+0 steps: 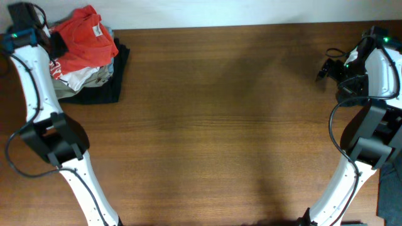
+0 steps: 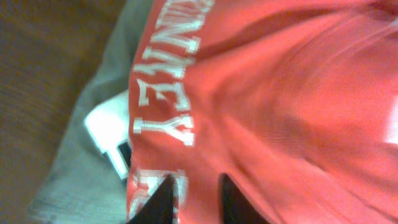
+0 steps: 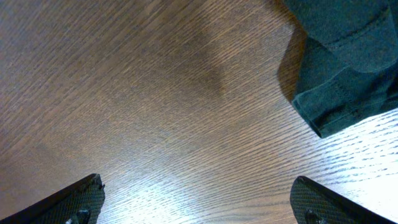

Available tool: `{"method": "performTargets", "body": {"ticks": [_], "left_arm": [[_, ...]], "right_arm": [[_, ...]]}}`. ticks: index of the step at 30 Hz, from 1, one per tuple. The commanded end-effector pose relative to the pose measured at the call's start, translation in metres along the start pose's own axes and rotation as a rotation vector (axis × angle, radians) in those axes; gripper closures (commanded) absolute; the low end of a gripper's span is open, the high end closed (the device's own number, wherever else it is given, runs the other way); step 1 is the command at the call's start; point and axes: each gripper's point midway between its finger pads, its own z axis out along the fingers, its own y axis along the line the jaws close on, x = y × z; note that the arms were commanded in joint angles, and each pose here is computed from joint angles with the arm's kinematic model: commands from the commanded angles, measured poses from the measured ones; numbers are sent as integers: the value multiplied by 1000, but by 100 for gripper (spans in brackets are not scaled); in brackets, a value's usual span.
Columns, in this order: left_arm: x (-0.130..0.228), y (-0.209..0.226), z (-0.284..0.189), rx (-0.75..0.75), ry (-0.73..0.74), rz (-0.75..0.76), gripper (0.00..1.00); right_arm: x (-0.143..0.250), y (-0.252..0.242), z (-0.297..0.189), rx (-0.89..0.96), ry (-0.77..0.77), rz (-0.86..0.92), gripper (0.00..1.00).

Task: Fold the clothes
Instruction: 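Release the shirt on the stack and lift the left gripper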

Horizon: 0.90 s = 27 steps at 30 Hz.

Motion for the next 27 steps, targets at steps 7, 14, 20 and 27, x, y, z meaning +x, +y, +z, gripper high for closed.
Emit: {"method": "performTargets", "body": {"ticks": [7,14,20,27], "left_arm": [[5,-68,-240,261,-105,78,1],[50,-65,-246,242,68,83,1],[56,-64,-246,239,93,82,1],[56,-64,-246,238,94,82,1]], "right_arm": [[-6,5,-19,-6,-48,-6,1],[-6,5,-19,-6,-48,-6,1],[-6,5,-18,-6,-47,-6,1],[-7,7,-23,-9,-58,-9,1]]}}
